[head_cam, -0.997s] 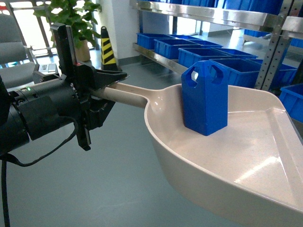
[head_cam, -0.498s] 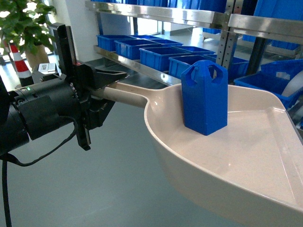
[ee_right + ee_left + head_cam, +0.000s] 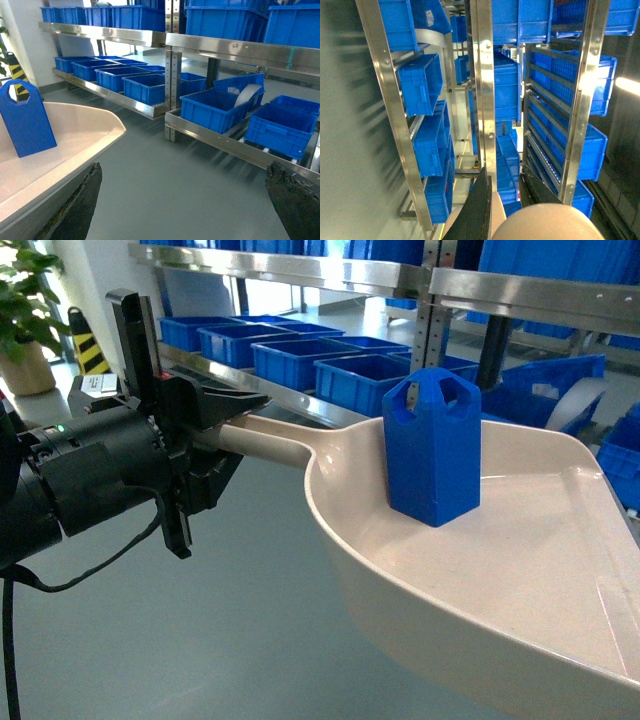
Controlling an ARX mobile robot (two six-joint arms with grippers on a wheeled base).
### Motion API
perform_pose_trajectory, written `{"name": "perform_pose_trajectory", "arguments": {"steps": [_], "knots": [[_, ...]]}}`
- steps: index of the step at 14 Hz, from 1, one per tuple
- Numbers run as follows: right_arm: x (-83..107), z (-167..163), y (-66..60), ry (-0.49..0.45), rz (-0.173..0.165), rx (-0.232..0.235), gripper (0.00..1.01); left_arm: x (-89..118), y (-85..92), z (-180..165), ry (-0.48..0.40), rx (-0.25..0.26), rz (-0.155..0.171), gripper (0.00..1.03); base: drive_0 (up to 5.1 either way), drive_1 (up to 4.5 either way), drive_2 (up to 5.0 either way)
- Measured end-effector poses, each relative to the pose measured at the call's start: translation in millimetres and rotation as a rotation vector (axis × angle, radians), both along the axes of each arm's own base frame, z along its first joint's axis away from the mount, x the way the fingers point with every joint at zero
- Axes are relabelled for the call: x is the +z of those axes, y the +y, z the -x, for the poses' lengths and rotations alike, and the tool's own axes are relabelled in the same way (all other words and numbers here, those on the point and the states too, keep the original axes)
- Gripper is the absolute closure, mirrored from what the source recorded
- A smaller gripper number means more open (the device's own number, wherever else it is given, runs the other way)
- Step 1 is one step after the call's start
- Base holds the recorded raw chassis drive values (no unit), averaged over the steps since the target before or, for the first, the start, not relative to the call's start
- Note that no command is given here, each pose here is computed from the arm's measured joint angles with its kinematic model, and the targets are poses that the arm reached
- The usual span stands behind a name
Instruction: Place part in tray to right shelf
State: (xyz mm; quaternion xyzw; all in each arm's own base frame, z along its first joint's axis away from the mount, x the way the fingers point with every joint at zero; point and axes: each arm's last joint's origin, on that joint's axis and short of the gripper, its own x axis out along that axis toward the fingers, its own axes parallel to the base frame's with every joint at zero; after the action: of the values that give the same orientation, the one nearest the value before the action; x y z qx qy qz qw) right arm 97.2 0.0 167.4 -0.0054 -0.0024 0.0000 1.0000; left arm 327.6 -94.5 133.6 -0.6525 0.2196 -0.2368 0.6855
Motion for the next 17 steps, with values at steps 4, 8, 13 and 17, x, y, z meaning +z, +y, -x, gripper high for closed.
{"name": "perform_pose_trajectory", "arguments": {"steps": [4,8,13,17], "knots": [[0.0,0.0,0.0,0.0,0.0,0.0,0.03,-0.2,0.6,-0.2,0.001,0.005,0.0,0.9,-1.7,-1.74,-1.7],[0.0,0.0,0.0,0.0,0.0,0.0,0.03,0.0,0.8,-0.3,0.0,0.008,0.0,0.9,-1.6,-1.62,-1.6],[0.0,0.0,0.0,0.0,0.0,0.0,0.03,-0.1,0.4,-0.1,0.0,0.002,0.0,0.9,-1.7,-1.66,-1.7],[0.0,0.0,0.0,0.0,0.0,0.0,0.03,0.0,0.2,-0.1,0.0,0.0,0.0,0.9,-1.6,-1.62,-1.6]]}}
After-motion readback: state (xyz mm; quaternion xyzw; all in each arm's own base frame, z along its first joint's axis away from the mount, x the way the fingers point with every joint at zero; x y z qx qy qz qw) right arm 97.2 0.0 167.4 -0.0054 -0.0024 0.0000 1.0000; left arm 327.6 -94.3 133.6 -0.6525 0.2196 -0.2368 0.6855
